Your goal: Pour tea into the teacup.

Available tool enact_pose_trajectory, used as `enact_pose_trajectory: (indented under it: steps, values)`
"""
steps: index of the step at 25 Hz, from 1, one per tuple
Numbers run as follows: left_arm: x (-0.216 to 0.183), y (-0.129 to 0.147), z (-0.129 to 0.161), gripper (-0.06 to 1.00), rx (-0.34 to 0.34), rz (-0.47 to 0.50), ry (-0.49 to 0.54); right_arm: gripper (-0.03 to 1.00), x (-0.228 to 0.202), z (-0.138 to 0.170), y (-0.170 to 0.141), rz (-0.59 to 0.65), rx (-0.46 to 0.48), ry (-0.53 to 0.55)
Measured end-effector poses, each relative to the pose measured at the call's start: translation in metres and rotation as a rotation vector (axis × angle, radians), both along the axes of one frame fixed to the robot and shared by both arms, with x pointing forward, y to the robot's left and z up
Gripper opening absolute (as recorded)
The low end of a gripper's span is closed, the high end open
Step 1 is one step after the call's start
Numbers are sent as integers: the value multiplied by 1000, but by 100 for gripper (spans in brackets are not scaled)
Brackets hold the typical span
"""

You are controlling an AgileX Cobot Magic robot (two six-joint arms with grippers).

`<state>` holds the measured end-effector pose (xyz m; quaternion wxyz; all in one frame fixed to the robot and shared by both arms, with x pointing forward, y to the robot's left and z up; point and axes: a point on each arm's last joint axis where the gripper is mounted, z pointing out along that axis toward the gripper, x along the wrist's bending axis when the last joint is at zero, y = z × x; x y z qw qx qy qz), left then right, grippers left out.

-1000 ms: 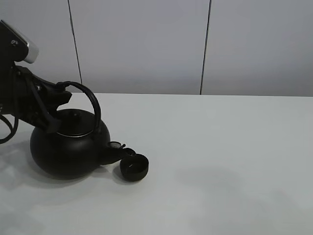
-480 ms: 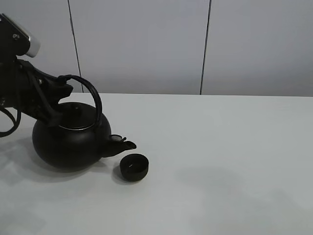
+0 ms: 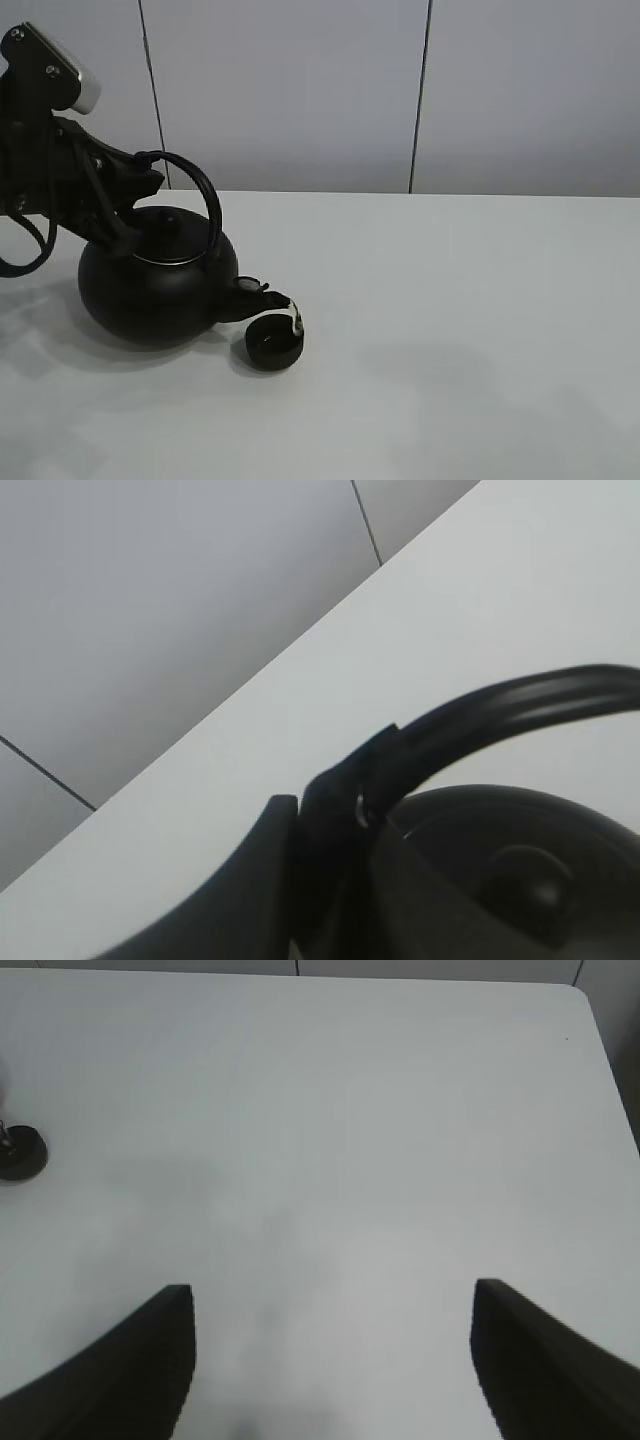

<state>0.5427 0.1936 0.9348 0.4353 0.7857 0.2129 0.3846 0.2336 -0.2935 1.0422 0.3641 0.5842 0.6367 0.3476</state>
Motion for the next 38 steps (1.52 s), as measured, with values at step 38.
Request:
enact_pose_trajectory:
  steps: [38]
  values:
    - [0, 0, -1, 11, 47, -17, -17, 52, 0, 0, 0, 0, 0, 0]
